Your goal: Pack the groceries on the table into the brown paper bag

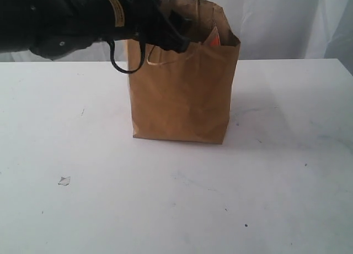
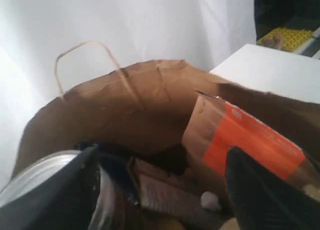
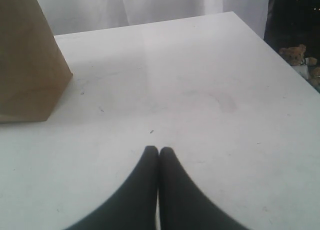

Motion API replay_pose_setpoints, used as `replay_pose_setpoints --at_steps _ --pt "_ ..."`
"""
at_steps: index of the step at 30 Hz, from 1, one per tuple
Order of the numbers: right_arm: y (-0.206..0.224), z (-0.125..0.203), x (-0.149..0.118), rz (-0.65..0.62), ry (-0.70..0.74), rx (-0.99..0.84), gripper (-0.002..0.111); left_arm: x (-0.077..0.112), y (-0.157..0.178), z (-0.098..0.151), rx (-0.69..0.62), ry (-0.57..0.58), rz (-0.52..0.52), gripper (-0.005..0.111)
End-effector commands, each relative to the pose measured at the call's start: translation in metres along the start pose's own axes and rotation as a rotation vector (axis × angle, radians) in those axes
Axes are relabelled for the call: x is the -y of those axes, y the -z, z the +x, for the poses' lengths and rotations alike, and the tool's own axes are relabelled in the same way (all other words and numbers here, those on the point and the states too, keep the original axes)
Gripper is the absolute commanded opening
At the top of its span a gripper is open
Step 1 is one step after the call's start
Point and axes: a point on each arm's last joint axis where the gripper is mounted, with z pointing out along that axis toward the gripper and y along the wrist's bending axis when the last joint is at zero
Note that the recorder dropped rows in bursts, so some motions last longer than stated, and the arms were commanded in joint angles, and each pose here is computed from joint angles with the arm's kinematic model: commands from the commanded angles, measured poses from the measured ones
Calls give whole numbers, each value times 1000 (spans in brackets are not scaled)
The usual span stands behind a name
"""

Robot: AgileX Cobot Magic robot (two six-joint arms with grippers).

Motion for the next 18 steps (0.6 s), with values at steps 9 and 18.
replay_pose_setpoints --at_steps 9,18 --pt "0 1 1 9 -4 5 0 -16 38 -15 -109 40 -102 72" --pt "0 1 1 9 -4 5 0 -21 60 -29 -82 65 -129 39"
